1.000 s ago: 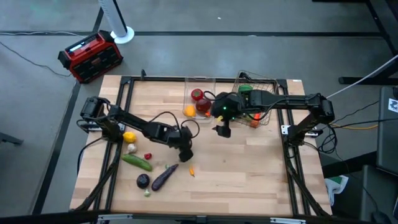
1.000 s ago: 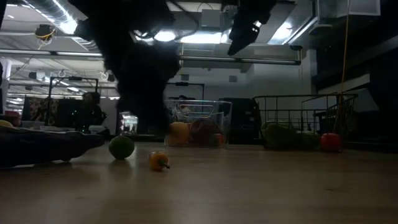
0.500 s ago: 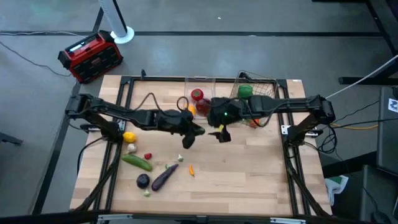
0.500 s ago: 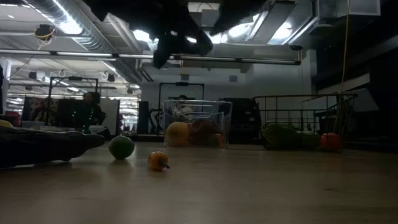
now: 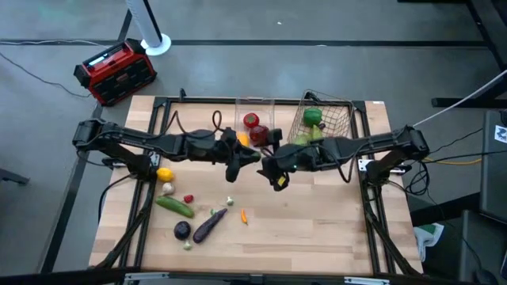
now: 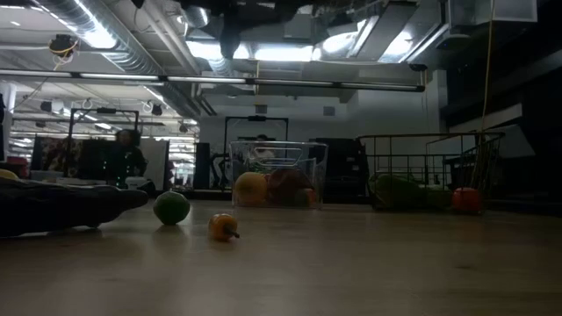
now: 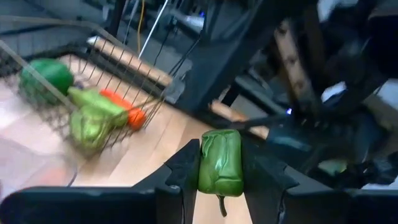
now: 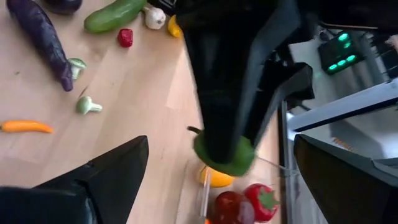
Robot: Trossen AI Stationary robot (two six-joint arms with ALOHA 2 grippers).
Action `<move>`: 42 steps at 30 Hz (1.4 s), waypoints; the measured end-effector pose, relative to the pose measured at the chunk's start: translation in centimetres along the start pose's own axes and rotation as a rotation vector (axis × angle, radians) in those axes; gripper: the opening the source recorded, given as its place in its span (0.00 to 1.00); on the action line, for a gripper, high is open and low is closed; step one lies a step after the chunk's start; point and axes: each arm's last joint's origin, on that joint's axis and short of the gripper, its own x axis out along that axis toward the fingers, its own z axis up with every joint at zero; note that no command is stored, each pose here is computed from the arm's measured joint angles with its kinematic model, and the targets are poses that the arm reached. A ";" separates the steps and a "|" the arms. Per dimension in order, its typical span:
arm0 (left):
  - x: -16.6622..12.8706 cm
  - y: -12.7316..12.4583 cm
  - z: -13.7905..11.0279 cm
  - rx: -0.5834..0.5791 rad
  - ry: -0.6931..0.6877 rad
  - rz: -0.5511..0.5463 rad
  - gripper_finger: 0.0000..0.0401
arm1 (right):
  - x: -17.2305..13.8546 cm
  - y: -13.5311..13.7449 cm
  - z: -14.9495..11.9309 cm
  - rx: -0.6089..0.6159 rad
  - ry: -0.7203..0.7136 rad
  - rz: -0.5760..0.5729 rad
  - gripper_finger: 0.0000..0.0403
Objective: Sort produce into baskets
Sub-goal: Put the green chili pepper into the wire basket
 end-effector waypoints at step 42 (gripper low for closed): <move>-0.1 -0.3 0.5 -0.009 -0.042 -0.031 0.27 | -0.3 0.4 0.7 -0.047 -0.024 -0.073 0.42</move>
